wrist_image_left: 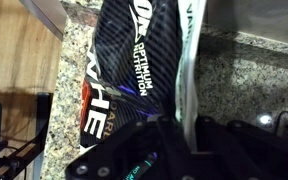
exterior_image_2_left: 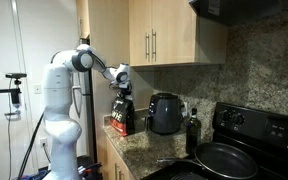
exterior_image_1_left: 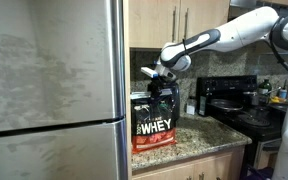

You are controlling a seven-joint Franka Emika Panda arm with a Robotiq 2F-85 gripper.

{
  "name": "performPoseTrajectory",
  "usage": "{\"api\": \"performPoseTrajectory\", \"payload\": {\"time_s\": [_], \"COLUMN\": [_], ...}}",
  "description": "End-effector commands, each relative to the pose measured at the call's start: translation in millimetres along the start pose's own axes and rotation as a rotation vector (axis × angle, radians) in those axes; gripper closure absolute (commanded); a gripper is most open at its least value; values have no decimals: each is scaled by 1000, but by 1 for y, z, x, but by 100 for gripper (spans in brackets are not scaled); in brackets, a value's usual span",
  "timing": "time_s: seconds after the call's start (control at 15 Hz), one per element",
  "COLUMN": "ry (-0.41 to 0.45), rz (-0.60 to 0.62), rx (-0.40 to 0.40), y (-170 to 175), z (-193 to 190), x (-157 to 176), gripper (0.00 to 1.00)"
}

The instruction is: Move the black plastic to the left then move it to the right

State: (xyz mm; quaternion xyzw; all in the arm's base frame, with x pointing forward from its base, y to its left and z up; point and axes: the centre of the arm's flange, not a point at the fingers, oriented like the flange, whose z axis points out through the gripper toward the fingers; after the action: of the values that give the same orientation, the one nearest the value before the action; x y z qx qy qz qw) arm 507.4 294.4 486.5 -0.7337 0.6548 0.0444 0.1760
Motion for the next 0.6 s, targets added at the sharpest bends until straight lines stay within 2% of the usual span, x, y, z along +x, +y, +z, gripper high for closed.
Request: {"api": "performPoseTrajectory", "payload": {"time_s": [0.0, 0.2, 0.53], "ry": [38, 48, 22], "rz": [-8, -21, 1], "rx": [14, -11, -97], "y": [-5, -5, -7], "z": [10, 7, -39], "x": [-3, -5, -3], "gripper": [100, 100, 100]}}
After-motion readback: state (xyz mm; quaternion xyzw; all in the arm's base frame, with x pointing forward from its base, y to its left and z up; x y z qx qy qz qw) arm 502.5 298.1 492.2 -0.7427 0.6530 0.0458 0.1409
